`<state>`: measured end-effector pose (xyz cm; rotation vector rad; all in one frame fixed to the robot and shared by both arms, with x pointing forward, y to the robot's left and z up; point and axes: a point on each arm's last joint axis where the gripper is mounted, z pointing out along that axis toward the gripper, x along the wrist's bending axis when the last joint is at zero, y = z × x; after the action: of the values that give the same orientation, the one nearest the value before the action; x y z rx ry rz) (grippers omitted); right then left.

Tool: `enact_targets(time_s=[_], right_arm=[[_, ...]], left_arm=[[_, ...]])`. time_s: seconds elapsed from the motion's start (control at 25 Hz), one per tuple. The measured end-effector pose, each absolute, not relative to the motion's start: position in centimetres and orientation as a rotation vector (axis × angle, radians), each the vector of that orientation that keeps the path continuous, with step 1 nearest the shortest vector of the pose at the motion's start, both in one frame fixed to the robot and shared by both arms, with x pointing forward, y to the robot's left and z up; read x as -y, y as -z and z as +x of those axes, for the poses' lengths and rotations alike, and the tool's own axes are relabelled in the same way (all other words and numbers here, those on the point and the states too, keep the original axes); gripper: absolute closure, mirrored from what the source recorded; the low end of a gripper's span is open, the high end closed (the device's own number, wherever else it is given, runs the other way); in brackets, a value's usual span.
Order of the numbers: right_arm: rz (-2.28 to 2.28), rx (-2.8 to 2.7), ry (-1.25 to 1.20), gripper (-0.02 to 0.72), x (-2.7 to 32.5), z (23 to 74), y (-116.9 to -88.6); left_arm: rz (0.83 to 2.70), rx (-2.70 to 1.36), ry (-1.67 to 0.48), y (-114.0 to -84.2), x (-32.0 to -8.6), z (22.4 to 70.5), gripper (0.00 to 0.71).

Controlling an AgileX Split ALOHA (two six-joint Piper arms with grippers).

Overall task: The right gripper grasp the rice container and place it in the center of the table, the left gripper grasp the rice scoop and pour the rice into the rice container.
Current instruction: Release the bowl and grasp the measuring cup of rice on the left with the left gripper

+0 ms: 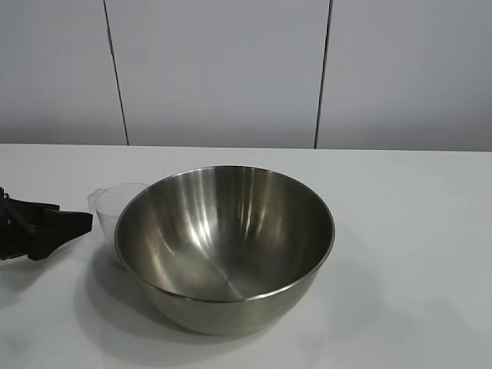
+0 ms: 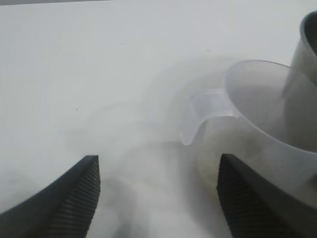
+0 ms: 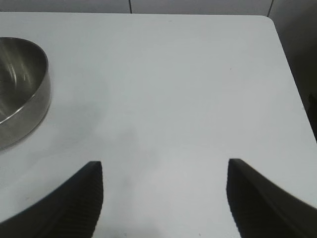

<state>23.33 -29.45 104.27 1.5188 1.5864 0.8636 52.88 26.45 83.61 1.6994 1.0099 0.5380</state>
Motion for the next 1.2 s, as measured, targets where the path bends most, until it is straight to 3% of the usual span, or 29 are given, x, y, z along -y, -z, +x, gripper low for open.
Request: enact_targets(time_s=[1.2], right_arm=[[1.519,-1.586,-0.864,0.216,29.4,23.3,-104.3]], left_arm=[[1.686,-0.943,-0.555,-83.7,-26.3,55.1,0.214]])
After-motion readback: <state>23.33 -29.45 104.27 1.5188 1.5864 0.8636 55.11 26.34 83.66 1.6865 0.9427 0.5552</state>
